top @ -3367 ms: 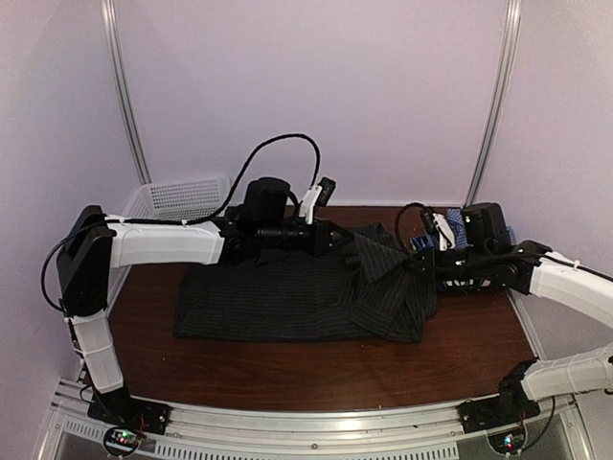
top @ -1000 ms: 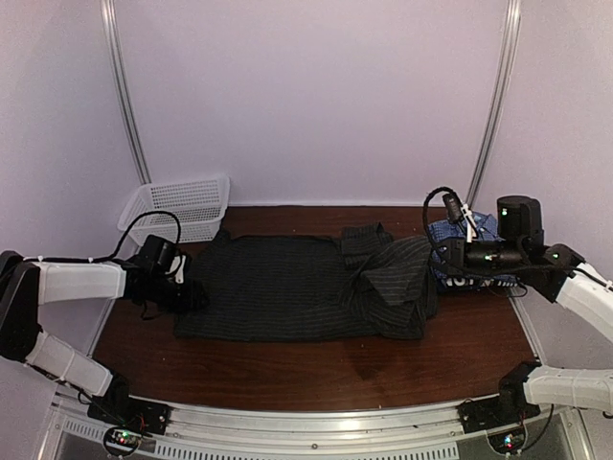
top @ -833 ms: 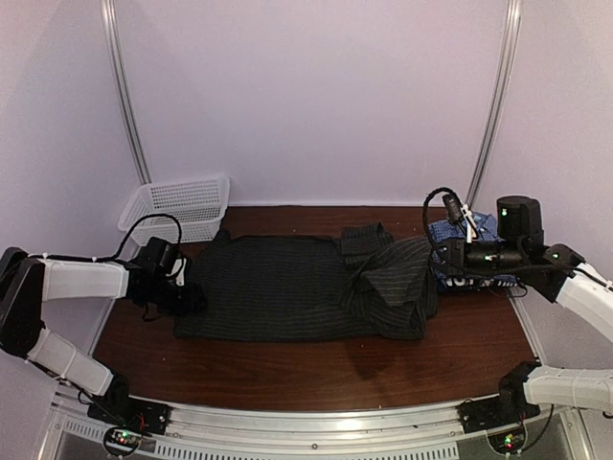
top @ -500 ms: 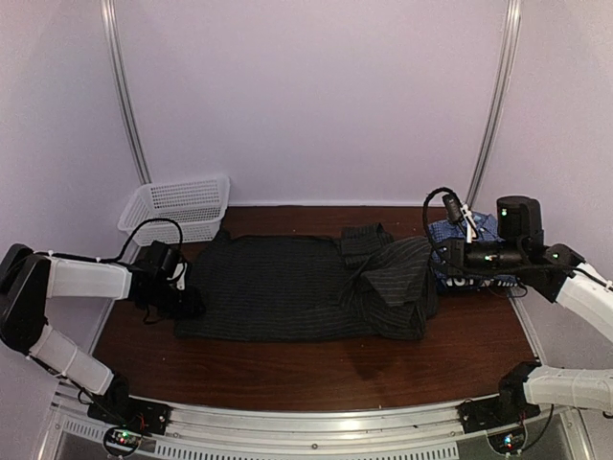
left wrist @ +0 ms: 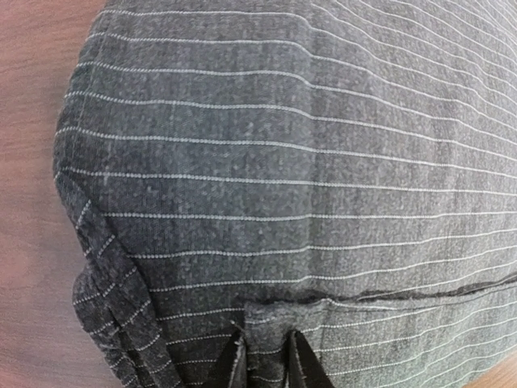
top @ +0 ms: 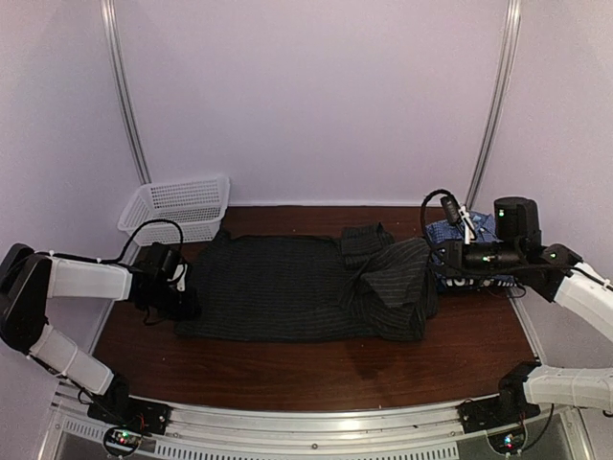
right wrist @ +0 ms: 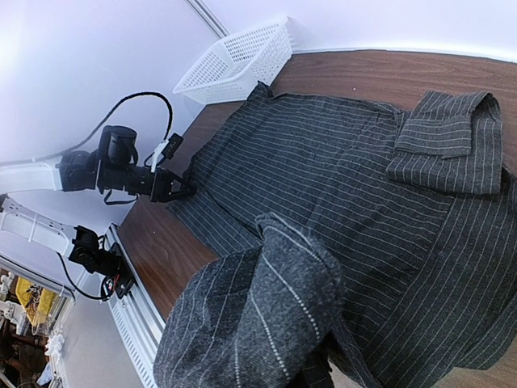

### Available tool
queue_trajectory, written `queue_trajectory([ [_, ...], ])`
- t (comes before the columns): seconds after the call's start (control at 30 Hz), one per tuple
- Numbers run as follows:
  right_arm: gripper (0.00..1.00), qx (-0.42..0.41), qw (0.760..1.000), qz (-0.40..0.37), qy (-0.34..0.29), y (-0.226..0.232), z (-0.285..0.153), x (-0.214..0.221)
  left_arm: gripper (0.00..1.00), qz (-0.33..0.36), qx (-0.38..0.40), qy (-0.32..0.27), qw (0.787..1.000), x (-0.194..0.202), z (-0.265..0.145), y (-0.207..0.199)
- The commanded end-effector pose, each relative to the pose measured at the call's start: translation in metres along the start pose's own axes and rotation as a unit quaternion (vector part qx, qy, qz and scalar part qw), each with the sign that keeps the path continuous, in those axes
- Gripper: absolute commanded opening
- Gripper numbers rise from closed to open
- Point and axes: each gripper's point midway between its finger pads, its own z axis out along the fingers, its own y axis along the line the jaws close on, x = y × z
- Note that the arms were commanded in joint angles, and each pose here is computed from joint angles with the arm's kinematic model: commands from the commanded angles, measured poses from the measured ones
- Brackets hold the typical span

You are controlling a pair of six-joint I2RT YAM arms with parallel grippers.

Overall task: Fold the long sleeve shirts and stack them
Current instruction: Place the sleeve of the 1/3-folded shirt.

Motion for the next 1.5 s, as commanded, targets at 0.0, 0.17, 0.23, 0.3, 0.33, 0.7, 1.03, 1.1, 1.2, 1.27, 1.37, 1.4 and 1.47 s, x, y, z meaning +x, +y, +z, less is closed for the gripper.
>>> queue_trajectory([
  [0.0,0.00,-0.002,1.000,-0.001,-0.003,-0.002,0.002,0.000,0.16,0.003,0.009,-0.022,1.000,-0.010,-0.003,-0.002],
  [0.17,0.00,0.005,1.000,0.001,0.002,-0.007,0.005,0.003,0.08,0.000,0.006,-0.033,0.999,-0.013,-0.007,-0.002],
  [0.23,0.00,0.010,1.000,0.001,0.005,-0.010,0.006,0.004,0.04,-0.001,0.003,-0.038,0.999,-0.014,-0.009,0.000],
  [0.3,0.00,0.019,1.000,0.002,0.004,-0.013,0.006,0.003,0.01,-0.002,0.002,-0.044,0.999,-0.015,-0.012,0.000],
  [0.33,0.00,0.025,1.000,0.003,0.003,-0.015,0.006,0.002,0.00,-0.003,0.003,-0.047,0.999,-0.015,-0.013,0.000],
  [0.7,0.00,0.103,0.994,0.024,0.005,-0.052,0.005,-0.003,0.00,-0.007,0.008,-0.062,0.998,-0.014,-0.024,0.000],
  [1.03,0.00,0.126,0.991,0.041,0.028,-0.085,0.032,-0.005,0.00,-0.020,0.005,-0.073,0.997,-0.010,-0.026,0.005],
  [1.1,0.00,0.129,0.990,0.044,0.028,-0.093,0.037,-0.007,0.00,-0.022,0.008,-0.074,0.997,-0.009,-0.025,0.004],
  [1.2,0.00,0.128,0.990,0.048,0.025,-0.103,0.045,-0.014,0.00,-0.024,0.007,-0.072,0.997,-0.005,-0.022,0.006],
  [1.27,0.00,0.132,0.990,0.050,0.027,-0.110,0.050,-0.016,0.00,-0.024,0.007,-0.068,0.997,-0.004,-0.020,0.006],
  [1.37,0.00,0.140,0.988,0.053,0.035,-0.123,0.058,-0.016,0.00,-0.025,0.011,-0.066,0.997,-0.002,-0.017,0.005],
  [1.4,0.00,0.141,0.988,0.054,0.037,-0.126,0.061,-0.015,0.00,-0.025,0.012,-0.066,0.997,-0.002,-0.016,0.005],
  [1.47,0.00,0.147,0.986,0.058,0.044,-0.134,0.066,-0.013,0.00,-0.025,0.011,-0.065,0.997,-0.002,-0.015,0.006],
])
